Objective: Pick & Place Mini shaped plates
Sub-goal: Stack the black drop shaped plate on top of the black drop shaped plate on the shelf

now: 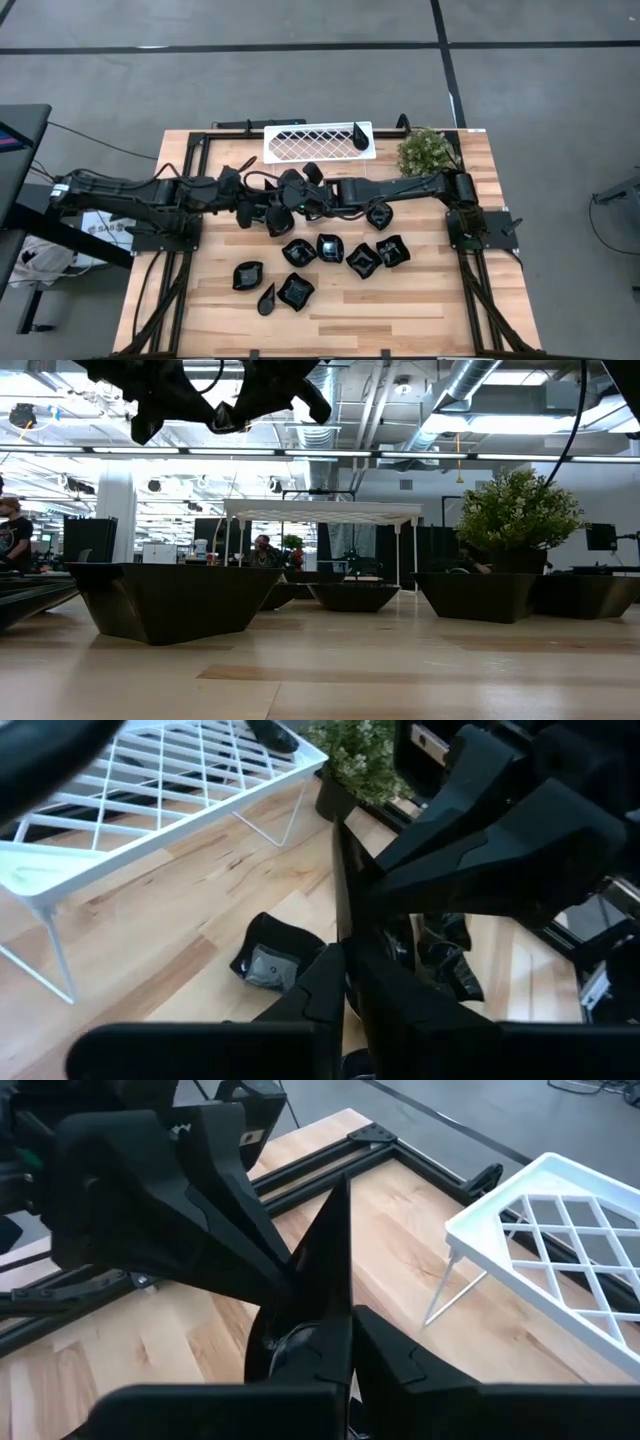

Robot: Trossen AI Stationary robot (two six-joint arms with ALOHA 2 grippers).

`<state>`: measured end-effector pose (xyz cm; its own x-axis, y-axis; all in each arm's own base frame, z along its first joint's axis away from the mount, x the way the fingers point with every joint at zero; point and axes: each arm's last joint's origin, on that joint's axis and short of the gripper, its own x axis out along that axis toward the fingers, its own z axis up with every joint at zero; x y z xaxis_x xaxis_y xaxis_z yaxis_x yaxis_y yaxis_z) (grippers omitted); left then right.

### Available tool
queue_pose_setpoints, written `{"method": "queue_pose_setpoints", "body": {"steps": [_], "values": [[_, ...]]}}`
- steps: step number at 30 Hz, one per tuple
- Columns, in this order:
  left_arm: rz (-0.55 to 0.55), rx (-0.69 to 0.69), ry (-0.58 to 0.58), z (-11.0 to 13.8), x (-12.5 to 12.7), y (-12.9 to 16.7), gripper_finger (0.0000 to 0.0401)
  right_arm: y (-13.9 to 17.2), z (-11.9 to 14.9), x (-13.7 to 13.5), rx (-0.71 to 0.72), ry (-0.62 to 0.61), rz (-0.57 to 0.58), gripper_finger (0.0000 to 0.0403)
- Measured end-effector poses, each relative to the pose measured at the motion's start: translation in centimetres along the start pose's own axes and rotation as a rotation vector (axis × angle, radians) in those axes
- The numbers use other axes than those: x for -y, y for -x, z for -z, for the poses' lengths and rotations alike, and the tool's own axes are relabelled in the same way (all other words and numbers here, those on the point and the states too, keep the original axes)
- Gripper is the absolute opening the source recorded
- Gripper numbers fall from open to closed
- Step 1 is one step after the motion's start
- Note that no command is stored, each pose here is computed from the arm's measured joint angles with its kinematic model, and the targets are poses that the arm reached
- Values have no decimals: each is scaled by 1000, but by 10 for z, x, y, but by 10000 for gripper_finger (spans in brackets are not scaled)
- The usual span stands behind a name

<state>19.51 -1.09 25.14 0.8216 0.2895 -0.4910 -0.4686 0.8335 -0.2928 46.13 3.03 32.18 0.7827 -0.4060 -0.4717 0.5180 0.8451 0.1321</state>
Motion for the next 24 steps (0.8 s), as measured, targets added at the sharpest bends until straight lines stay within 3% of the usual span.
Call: {"method": "queue_pose_setpoints", "body": {"steps": [10, 24], "values": [[61, 76, 16, -10, -2, 18, 85, 2, -1, -2, 1, -1, -32, 1], [89, 106, 33, -13, -5, 29, 90, 28, -32, 31, 11, -20, 28, 1]]}}
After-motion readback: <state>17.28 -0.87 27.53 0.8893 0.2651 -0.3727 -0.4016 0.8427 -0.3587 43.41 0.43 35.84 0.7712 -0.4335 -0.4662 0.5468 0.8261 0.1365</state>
